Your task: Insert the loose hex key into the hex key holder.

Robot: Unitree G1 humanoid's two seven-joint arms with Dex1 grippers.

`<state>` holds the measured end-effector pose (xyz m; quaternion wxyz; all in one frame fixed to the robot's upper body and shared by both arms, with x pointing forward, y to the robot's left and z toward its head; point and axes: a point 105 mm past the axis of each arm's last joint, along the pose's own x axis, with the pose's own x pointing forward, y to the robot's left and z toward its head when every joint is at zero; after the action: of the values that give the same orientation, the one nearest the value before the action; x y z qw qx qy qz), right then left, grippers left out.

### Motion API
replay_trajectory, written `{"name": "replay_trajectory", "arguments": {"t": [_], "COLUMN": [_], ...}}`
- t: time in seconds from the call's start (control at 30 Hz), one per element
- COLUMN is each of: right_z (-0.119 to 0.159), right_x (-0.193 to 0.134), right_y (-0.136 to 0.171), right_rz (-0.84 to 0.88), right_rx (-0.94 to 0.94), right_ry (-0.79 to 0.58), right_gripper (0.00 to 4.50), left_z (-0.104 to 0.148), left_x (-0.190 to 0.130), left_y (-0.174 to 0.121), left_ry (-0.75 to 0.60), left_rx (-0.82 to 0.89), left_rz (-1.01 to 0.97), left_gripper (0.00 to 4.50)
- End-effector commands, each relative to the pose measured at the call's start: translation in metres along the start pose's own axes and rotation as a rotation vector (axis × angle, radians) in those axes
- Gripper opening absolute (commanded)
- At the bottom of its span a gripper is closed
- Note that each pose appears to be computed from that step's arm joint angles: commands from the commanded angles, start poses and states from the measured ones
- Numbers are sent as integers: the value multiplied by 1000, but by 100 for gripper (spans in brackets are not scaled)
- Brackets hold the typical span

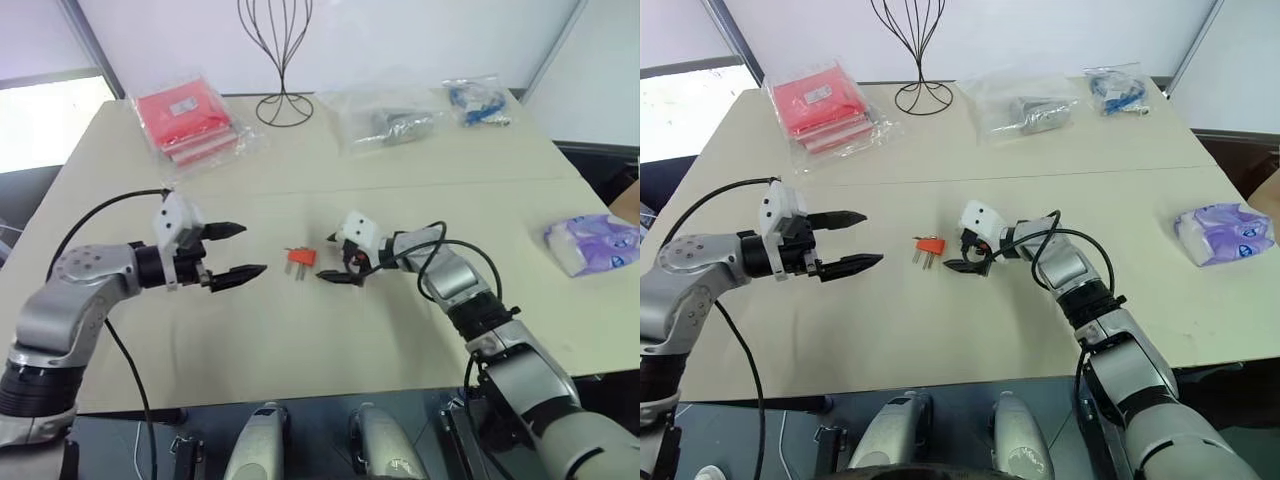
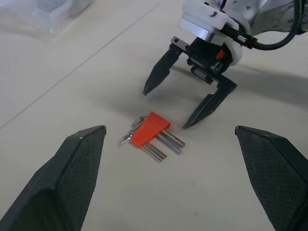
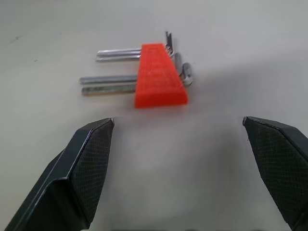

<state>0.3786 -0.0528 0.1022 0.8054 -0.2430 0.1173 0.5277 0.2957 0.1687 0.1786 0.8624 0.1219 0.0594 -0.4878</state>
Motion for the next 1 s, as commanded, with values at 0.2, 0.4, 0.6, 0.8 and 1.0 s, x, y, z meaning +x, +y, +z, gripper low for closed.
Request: {"name": "replay_trajectory", "arguments": {"t": [0.2,0.4,0.6,0.8,1.0], "right_z": [7,1,-2,-6,5], "right_x": [8,13,17,21,12], "right_y": [-14,-11,-4,0,-9], "right_rz": [-13,11,36,43,-56], "right_rx": [-24,-30,-26,-30,-201], "right_ry": [-26,-7,-2,7,-15], "right_gripper": [445,445,318,108,108], "left_z": [11,10,9,9,7], "left_x": [-10,-13,-13,-13,-13], "left_y": [-2,-2,-2,-1,-1], "left_ry": [-21,-15,-13,-13,-13], "left_rx": [47,51,58,61,46], "left_rz": [39,57,64,74,70], "left_gripper": [450,450,450,450,450]}}
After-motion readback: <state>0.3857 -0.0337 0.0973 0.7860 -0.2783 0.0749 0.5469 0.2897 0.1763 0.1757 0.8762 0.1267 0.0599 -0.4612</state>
